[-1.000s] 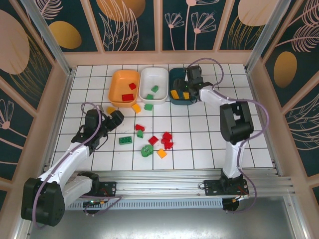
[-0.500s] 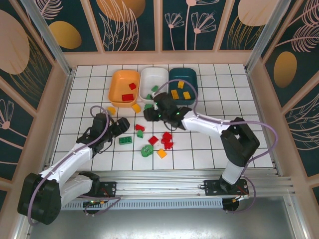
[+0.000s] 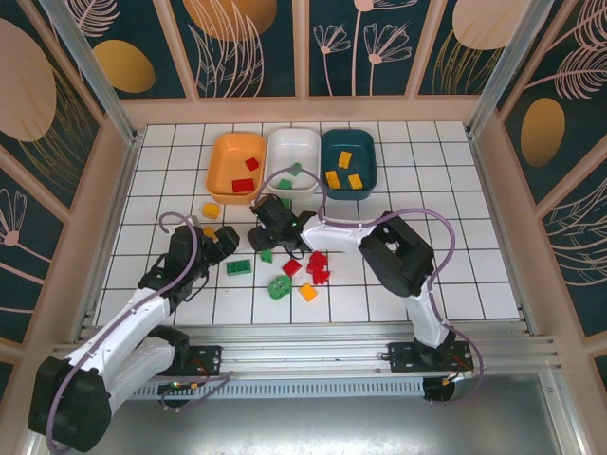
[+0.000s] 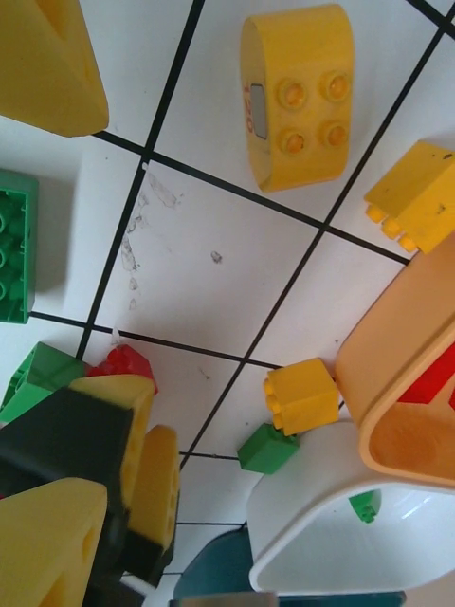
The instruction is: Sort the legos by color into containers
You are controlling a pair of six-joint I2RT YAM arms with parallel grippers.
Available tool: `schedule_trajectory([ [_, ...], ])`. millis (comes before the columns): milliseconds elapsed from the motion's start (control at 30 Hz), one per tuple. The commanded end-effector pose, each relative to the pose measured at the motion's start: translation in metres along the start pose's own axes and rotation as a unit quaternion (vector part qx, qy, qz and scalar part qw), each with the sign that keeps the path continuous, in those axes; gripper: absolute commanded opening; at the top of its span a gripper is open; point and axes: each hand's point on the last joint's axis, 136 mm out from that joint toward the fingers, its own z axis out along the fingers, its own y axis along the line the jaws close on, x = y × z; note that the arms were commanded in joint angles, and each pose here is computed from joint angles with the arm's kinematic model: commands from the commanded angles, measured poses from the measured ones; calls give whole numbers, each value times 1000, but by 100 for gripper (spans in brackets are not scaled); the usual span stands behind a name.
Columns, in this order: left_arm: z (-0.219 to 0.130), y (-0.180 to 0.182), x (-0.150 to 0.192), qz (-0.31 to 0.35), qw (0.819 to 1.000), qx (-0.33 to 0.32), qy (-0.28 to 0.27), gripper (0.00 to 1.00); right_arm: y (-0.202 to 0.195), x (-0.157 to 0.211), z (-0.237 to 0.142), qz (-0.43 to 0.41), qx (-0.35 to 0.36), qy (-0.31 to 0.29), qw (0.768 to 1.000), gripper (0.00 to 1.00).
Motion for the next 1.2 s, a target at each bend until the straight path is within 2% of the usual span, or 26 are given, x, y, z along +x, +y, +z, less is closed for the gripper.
schedule_trajectory([
  [0, -2, 12, 3, -5, 1000, -21, -3, 93, -7, -1, 8, -18, 23, 8, 1000, 52],
  [67, -3, 12, 2, -3, 1000, -21, -4, 93, -8, 1, 11, -17, 20, 13, 1000, 47],
  [167, -4, 12, 1, -3, 1000, -21, -6, 93, -11, 6, 13, -19, 27, 19, 999, 47],
  [333, -5, 9, 0, -2, 1000, -17, -7, 93, -8, 0, -1, -13, 15, 3, 1000, 57],
  [567, -4, 4, -1, -6, 1000, -9, -5, 93, 3, -17, -24, 4, -22, -33, 999, 59],
  [1167, -1, 3, 1, -10, 1000, -5, 2, 94, -3, 27, 17, -68, -11, 38, 997, 66],
])
